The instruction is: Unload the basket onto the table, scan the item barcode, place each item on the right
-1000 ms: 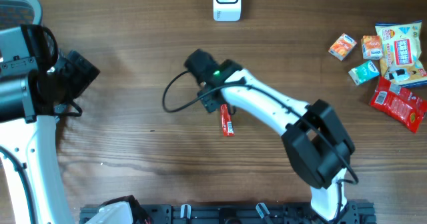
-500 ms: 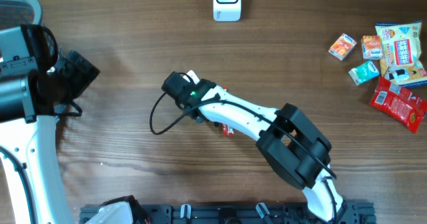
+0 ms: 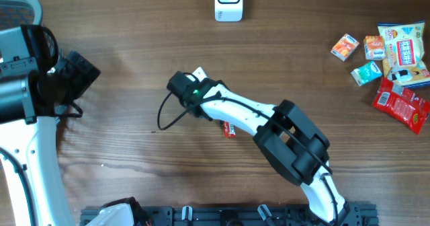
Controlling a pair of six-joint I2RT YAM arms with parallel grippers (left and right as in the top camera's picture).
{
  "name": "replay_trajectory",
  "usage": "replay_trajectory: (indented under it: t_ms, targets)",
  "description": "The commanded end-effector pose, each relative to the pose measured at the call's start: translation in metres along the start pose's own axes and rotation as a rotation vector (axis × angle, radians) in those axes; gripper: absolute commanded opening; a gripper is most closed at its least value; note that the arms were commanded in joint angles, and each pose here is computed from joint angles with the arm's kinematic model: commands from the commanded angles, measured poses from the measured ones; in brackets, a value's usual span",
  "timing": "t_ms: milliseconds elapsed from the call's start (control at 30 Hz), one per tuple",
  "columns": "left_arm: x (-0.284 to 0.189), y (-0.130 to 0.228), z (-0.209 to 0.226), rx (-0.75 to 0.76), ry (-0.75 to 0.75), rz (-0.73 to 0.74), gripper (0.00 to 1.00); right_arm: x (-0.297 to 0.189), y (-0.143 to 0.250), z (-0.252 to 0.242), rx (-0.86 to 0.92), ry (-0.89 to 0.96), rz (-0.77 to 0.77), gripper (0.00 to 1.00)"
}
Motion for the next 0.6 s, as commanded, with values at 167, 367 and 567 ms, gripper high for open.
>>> replay_trajectory:
  t_ms: [167, 367, 567]
  targets:
    - [-0.003, -0.004, 0.001, -0.02, -0.004, -0.021, 1.0, 0.031, 0.019, -0.008, 0.01, 0.018, 0.095, 0.32]
    - [-0.003, -0.004, 0.001, -0.02, -0.004, -0.021, 1.0, 0.03, 0.016, -0.005, 0.021, -0.019, 0.081, 0.04]
    - [-0.003, -0.004, 0.001, -0.02, -0.004, -0.021, 1.0, 0.014, 0.006, -0.026, 0.069, -0.037, 0.098, 0.04]
Point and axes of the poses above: each gripper's point midway between its finger pads, its own x axis out along the fingers, its own z axis along the line the jaws close on, y = z × x, the point moved 5 cm from there along -x, back along the fingers, and after that the axes turned 15 degrees about -x, right-handed, at the moved point
